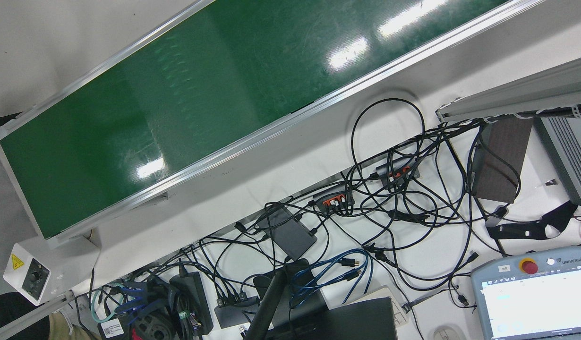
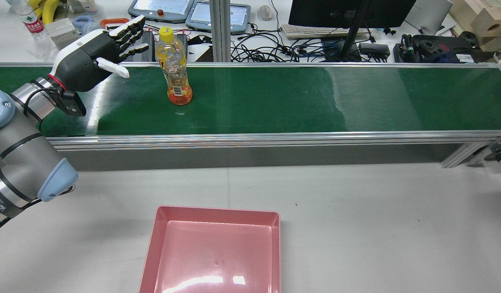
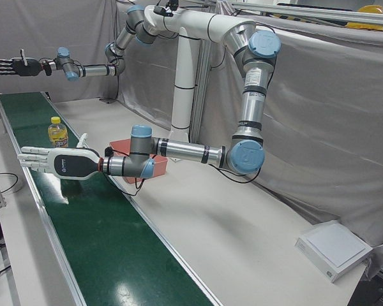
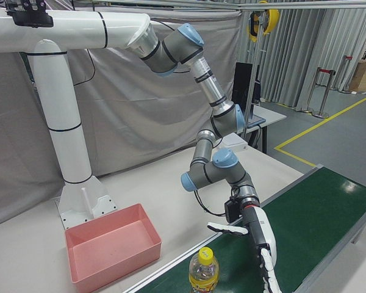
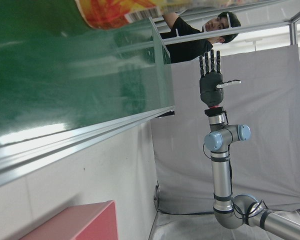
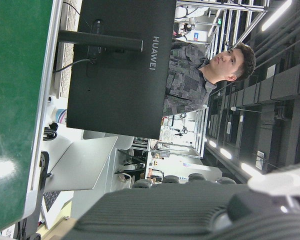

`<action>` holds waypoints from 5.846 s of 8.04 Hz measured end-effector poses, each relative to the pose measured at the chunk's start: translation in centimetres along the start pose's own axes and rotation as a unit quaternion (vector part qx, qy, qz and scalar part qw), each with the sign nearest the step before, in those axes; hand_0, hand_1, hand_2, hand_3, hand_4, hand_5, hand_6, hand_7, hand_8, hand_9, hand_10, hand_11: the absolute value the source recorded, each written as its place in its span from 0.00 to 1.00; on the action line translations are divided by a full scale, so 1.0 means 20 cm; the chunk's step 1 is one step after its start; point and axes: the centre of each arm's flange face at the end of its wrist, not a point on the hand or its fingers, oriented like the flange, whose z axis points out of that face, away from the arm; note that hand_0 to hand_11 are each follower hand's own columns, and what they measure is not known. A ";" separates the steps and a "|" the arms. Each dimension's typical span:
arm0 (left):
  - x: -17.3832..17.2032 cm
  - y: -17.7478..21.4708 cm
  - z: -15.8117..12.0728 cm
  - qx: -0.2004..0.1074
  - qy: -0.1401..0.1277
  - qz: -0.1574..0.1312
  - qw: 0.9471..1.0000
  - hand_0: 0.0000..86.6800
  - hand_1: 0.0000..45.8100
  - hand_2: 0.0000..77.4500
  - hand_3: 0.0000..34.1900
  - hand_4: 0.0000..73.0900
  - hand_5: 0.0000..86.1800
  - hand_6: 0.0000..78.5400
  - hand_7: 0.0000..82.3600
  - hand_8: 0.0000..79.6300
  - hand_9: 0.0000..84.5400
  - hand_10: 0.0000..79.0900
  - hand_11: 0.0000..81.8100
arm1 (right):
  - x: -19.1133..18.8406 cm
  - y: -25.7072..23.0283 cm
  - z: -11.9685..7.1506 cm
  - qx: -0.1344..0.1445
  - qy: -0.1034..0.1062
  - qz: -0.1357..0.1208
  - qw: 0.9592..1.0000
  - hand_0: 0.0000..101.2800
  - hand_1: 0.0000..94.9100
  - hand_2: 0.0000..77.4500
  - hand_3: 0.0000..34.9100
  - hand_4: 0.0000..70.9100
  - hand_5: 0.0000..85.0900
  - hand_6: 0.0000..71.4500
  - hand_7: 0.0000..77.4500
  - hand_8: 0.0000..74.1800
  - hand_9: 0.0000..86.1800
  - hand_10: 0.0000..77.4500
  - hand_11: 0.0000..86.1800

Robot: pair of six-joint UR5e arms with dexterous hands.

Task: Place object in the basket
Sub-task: 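Close the left hand fingers around the orange-labelled bottle, then lift the bottle off the belt with the left hand toward the tray, then lower the held bottle into the pink tray with the left hand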

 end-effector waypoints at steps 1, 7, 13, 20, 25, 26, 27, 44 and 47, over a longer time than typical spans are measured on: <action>-0.01 0.04 0.03 -0.006 0.000 -0.002 1.000 0.59 0.12 0.01 0.00 0.07 0.05 0.01 0.01 0.01 0.02 0.10 0.16 | 0.00 0.00 0.00 0.000 0.000 0.000 1.000 0.00 0.00 0.01 0.01 0.00 0.00 0.00 0.01 0.00 0.00 0.00 0.00; -0.01 0.14 0.15 -0.025 0.006 0.014 1.000 0.58 0.12 0.00 0.00 0.04 0.03 0.01 0.01 0.01 0.01 0.10 0.16 | 0.00 0.00 0.00 0.000 0.000 0.000 1.000 0.00 0.00 0.01 0.01 0.00 0.00 0.00 0.01 0.00 0.00 0.00 0.00; -0.06 0.03 0.16 -0.025 0.004 0.010 1.000 0.58 0.12 0.00 0.00 0.06 0.06 0.01 0.01 0.01 0.02 0.10 0.16 | 0.00 0.00 0.00 0.000 0.000 0.000 1.000 0.00 0.00 0.01 0.01 0.00 0.00 0.00 0.01 0.00 0.00 0.00 0.00; -0.05 0.13 0.13 -0.044 -0.016 -0.001 0.999 0.54 0.00 0.01 0.00 0.11 0.82 0.51 0.83 0.71 0.78 0.75 0.78 | 0.00 0.00 0.00 0.000 0.000 0.000 1.000 0.00 0.00 0.01 0.01 0.00 0.00 0.00 0.01 0.00 0.00 0.00 0.00; 0.00 0.28 0.10 -0.066 -0.014 -0.007 0.998 0.53 0.04 0.01 0.00 0.09 0.82 0.47 0.85 0.71 0.69 0.83 0.84 | 0.00 0.00 0.00 0.000 0.000 0.000 1.000 0.00 0.00 0.01 0.01 0.00 0.00 0.00 0.01 0.00 0.00 0.00 0.00; -0.04 0.34 0.09 -0.077 -0.018 -0.012 0.997 0.54 0.06 0.00 0.00 0.09 0.82 0.47 0.85 0.69 0.72 0.83 0.84 | 0.00 0.00 0.00 0.000 0.000 0.000 1.000 0.00 0.00 0.01 0.01 0.00 0.00 0.00 0.01 0.00 0.00 0.00 0.00; -0.13 0.45 0.08 -0.096 -0.027 -0.022 0.995 0.54 0.07 0.00 0.00 0.10 0.82 0.47 0.84 0.68 0.74 0.83 0.85 | 0.00 0.00 0.00 0.000 0.000 0.000 1.000 0.00 0.00 0.01 0.01 0.00 0.00 0.00 0.01 0.00 0.00 0.00 0.00; -0.94 1.06 -0.66 -0.171 -0.168 -0.031 0.970 0.54 0.08 0.00 0.00 0.11 0.82 0.42 0.85 0.63 0.83 0.83 0.85 | 0.00 0.00 0.00 0.000 0.000 0.000 1.000 0.00 0.00 0.01 0.01 0.00 0.00 0.00 0.01 0.00 0.00 0.00 0.00; -1.01 1.11 -0.70 -0.171 -0.185 -0.022 0.967 0.54 0.17 0.00 0.00 0.11 0.82 0.37 0.82 0.56 0.81 0.80 0.87 | 0.00 0.00 0.00 0.000 0.000 0.000 1.000 0.00 0.00 0.01 0.01 0.00 0.00 0.00 0.01 0.00 0.00 0.00 0.00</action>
